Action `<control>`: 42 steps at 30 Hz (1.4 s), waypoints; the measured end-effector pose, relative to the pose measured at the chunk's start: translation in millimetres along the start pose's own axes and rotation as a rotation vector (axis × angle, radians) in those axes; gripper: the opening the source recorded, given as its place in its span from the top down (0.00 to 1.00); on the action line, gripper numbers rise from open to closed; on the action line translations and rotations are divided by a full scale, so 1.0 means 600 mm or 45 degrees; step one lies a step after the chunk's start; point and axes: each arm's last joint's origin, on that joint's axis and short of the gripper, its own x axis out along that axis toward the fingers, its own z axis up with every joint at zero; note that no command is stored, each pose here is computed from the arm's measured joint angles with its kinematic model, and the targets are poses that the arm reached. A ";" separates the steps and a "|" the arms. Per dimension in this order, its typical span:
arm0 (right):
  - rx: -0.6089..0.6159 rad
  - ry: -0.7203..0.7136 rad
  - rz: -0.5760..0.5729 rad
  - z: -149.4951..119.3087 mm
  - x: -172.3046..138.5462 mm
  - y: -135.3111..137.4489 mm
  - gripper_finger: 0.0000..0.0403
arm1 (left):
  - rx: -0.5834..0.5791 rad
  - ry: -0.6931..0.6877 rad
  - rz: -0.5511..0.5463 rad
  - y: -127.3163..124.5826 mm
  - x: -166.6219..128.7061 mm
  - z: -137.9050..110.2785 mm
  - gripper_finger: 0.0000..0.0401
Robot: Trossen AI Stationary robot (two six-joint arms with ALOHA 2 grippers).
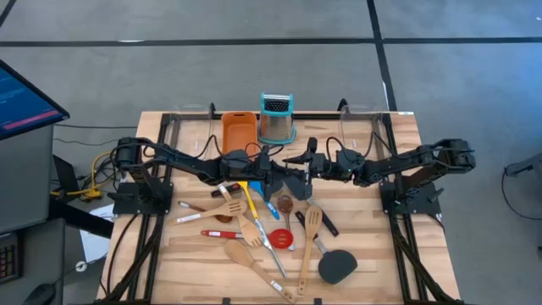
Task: Pick & Place Kitchen Items
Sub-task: Put the silver knife into the orange bin
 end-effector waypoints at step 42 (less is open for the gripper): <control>0.026 0.308 0.002 0.043 -0.072 -0.002 0.99 | -0.005 0.105 0.782 0.064 -0.183 0.081 0.98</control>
